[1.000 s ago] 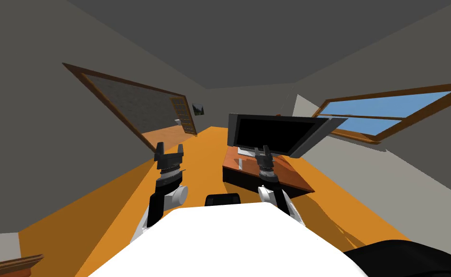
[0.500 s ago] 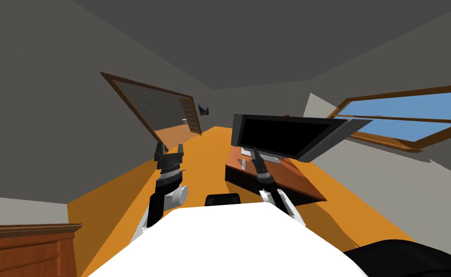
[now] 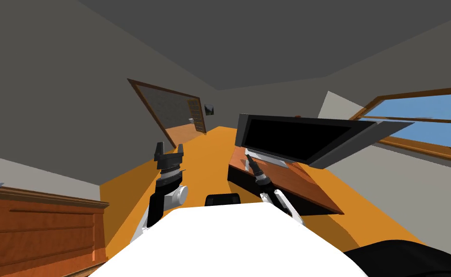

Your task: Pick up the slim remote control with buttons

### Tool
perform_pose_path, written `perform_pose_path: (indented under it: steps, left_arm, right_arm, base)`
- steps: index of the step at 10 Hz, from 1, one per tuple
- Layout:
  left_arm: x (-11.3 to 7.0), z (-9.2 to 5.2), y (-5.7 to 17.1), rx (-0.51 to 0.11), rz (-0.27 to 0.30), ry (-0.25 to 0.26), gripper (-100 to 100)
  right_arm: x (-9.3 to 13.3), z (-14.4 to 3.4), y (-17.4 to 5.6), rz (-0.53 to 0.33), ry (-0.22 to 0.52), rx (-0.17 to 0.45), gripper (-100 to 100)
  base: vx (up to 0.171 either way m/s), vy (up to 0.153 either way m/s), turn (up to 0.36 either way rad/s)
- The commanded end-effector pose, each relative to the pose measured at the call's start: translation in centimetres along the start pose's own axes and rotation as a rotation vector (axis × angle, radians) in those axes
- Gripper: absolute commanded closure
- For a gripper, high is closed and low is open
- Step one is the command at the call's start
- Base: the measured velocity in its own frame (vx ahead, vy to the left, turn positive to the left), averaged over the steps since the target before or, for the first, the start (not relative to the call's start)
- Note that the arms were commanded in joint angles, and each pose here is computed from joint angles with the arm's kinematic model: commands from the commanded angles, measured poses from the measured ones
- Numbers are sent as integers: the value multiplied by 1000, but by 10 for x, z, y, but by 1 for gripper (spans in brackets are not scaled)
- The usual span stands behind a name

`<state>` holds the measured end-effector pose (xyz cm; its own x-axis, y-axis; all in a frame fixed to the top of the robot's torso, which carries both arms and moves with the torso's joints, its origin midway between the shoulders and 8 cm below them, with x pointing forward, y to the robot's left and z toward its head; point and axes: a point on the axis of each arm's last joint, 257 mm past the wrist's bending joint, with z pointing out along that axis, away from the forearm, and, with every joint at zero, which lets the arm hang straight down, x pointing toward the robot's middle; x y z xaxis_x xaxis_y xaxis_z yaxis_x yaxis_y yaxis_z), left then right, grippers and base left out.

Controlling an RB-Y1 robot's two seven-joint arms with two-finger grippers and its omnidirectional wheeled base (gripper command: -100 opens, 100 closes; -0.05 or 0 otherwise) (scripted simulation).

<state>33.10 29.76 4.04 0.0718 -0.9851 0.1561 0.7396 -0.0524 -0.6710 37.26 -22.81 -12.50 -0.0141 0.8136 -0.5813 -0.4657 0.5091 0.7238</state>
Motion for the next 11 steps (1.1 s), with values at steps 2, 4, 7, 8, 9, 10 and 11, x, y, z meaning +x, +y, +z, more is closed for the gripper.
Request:
perform_pose_path:
  steps: [2, 4, 7, 8, 9, 10, 11]
  left_arm:
    - [0, 0, 0, 0, 0, 0, 0]
    - [0, 0, 0, 0, 0, 0, 0]
    - [0, 0, 0, 0, 0, 0, 0]
    - [0, 0, 0, 0, 0, 0, 0]
    - [0, 0, 0, 0, 0, 0, 0]
    - [0, 0, 0, 0, 0, 0, 0]
    - [0, 0, 0, 0, 0, 0, 0]
  right_arm:
    - [24, -10, -23, -109, 101, 39, -100]
    - [43, -23, -45, -195, 187, 71, -100]
    - [64, -39, -67, -293, 285, 97, -100]
    - [76, -52, -84, -363, 356, 109, -100]
    - [81, -58, -90, -383, 380, 119, -100]
    - [91, -72, -105, -452, 450, 124, -100]
    - [96, -79, -113, -471, 477, 136, -100]
  base:
    - [-25, 17, 185]
    - [-23, 16, 195]
    - [-23, 7, 135]
    - [-26, 17, 264]
    - [-22, 11, 148]
    - [-27, 13, 308]
    - [-22, 4, 135]
